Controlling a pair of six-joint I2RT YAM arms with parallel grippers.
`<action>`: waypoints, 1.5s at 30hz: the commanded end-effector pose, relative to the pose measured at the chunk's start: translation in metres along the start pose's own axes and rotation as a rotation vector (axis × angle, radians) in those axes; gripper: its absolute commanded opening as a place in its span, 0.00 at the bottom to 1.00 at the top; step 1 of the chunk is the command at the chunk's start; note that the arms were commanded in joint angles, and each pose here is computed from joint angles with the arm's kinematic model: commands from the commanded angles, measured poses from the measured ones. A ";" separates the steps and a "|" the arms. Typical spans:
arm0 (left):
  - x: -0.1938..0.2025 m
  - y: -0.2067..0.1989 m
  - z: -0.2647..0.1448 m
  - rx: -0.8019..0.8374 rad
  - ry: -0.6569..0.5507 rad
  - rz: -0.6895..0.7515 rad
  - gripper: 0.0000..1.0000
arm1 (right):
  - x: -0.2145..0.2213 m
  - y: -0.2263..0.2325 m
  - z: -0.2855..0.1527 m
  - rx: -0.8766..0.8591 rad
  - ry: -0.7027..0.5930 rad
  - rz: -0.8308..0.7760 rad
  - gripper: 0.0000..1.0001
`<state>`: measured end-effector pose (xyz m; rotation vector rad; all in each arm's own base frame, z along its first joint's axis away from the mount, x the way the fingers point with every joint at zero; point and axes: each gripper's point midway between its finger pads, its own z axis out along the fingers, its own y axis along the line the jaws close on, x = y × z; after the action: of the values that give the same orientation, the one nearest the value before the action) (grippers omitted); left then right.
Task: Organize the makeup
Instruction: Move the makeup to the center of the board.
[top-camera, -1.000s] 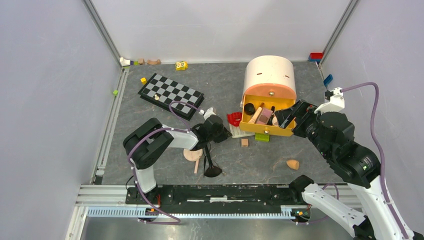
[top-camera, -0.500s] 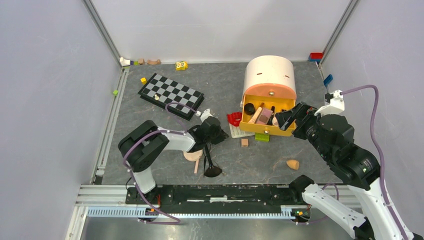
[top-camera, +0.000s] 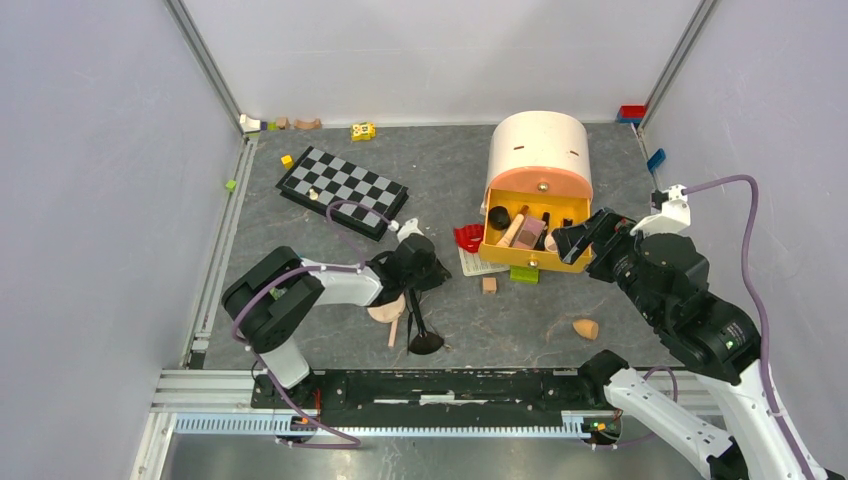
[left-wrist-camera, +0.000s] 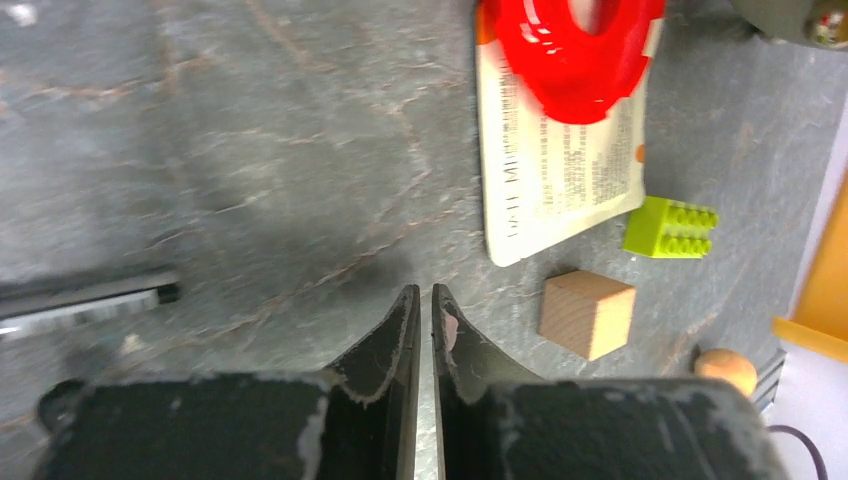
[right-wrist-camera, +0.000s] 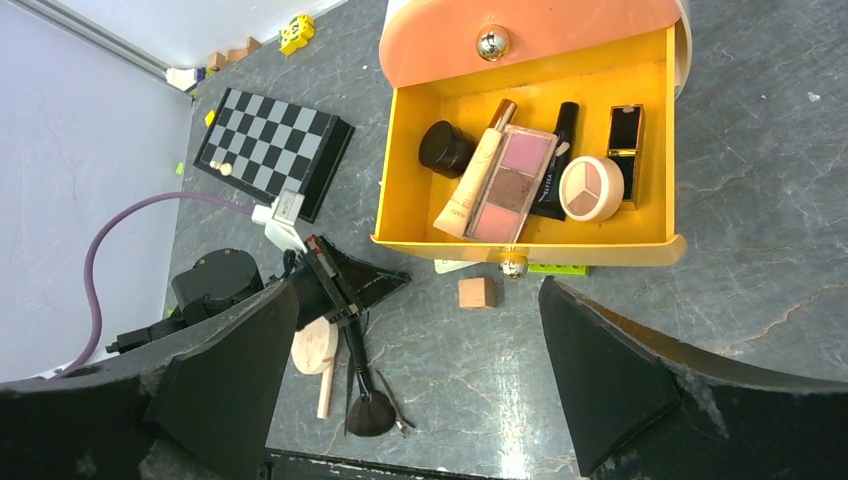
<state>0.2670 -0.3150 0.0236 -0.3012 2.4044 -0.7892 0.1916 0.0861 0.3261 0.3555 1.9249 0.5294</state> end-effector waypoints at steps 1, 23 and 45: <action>-0.017 -0.050 0.004 0.141 -0.031 0.094 0.15 | -0.004 -0.003 0.000 0.011 -0.025 0.001 0.98; -0.007 -0.034 0.052 -0.010 0.034 0.127 0.02 | 0.003 -0.009 0.003 0.029 -0.017 -0.003 0.98; 0.030 0.112 -0.021 -0.478 0.137 0.198 0.02 | 0.005 -0.011 0.003 0.032 -0.017 0.002 0.98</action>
<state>0.2806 -0.3137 0.0173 -0.2284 2.4568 -0.5839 0.1913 0.0821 0.3147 0.3653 1.9355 0.5012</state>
